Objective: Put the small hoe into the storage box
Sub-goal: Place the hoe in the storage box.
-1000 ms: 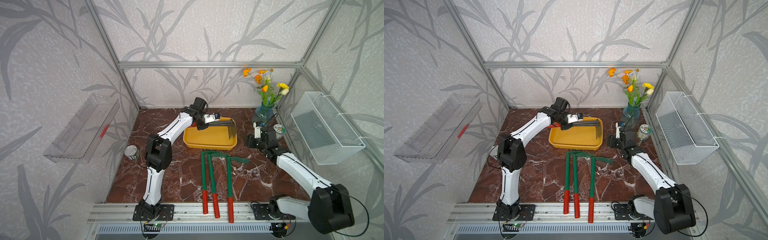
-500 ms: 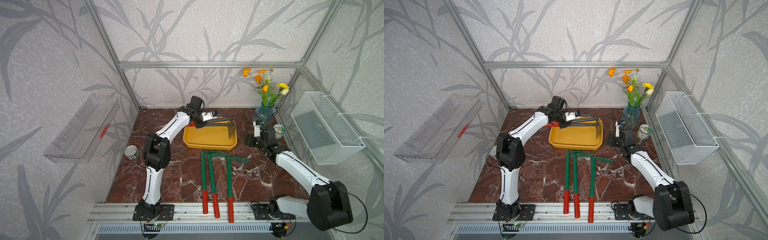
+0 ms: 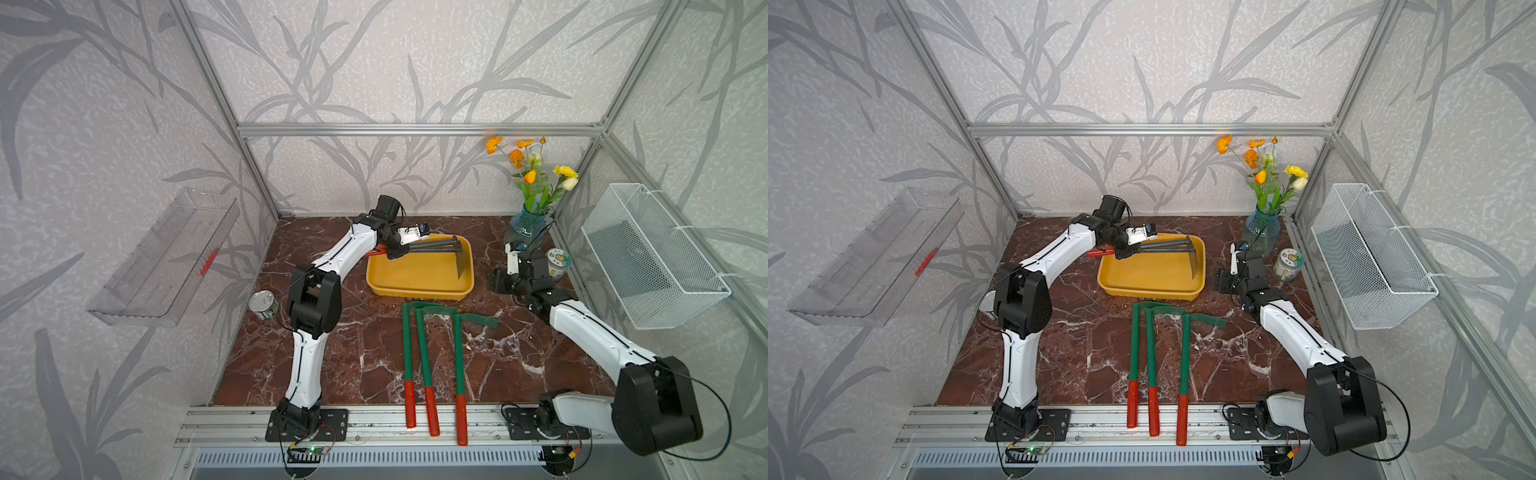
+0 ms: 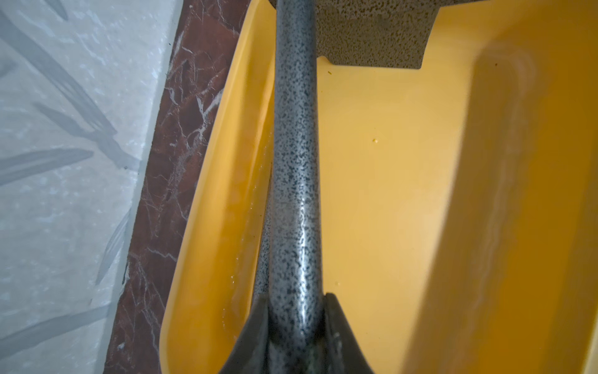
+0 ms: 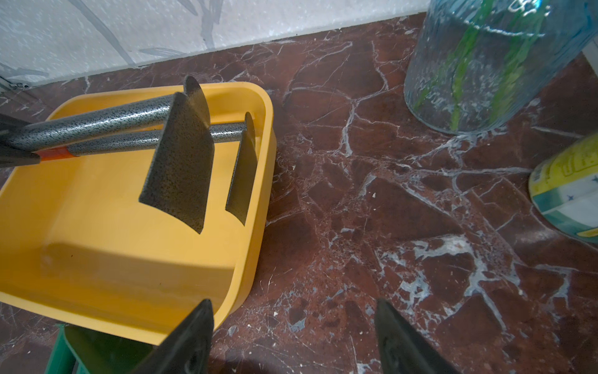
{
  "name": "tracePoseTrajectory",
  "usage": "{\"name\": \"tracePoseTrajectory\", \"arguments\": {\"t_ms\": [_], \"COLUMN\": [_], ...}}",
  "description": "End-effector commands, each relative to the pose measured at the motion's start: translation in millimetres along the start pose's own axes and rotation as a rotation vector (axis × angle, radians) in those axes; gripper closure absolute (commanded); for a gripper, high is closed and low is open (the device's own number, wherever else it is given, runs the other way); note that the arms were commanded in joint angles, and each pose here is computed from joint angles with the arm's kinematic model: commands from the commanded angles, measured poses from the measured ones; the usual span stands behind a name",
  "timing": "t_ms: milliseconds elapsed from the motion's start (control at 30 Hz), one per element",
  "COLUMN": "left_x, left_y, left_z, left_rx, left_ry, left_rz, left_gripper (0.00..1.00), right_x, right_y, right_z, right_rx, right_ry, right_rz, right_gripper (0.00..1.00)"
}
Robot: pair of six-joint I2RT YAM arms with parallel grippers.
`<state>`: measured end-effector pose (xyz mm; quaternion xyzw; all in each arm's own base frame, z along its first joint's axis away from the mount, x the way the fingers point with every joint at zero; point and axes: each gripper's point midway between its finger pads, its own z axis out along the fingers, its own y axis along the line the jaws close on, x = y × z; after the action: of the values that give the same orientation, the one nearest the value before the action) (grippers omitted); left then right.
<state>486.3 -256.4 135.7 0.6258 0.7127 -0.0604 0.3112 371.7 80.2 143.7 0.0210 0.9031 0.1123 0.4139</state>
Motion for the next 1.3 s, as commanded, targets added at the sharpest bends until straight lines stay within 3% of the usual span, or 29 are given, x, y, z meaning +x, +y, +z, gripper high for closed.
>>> {"name": "tracePoseTrajectory", "arguments": {"t_ms": [0,500,600,733,800,1067,1267], "left_x": [-7,-8,-7,-3,-1,6,-6], "left_y": [2,-13,-12,-12,-13,-11,7], "left_z": [4,33,37,41,43,50,29], "left_rx": [0.011,0.058,0.053,0.041,0.039,0.007,-0.063], "left_ry": [-0.053,-0.061,-0.061,-0.047,-0.035,-0.011,-0.022], "left_rz": [0.027,0.077,0.075,0.083,0.09,0.099,0.078], "left_gripper": [1.0,1.0,0.94,0.73,0.67,0.63,0.63], "right_x": [-14,-8,-5,-4,-4,-2,-5], "right_y": [1,1,1,2,2,3,4], "right_z": [2,20,23,25,25,23,19], "right_rx": [-0.001,-0.007,-0.009,-0.013,-0.015,-0.022,-0.026], "right_ry": [-0.028,-0.002,0.005,0.007,0.008,0.008,-0.003], "right_rz": [-0.003,-0.008,-0.006,-0.003,-0.003,-0.003,-0.005], "right_gripper": [0.23,0.23,0.23,0.23,0.23,0.23,0.23]}}
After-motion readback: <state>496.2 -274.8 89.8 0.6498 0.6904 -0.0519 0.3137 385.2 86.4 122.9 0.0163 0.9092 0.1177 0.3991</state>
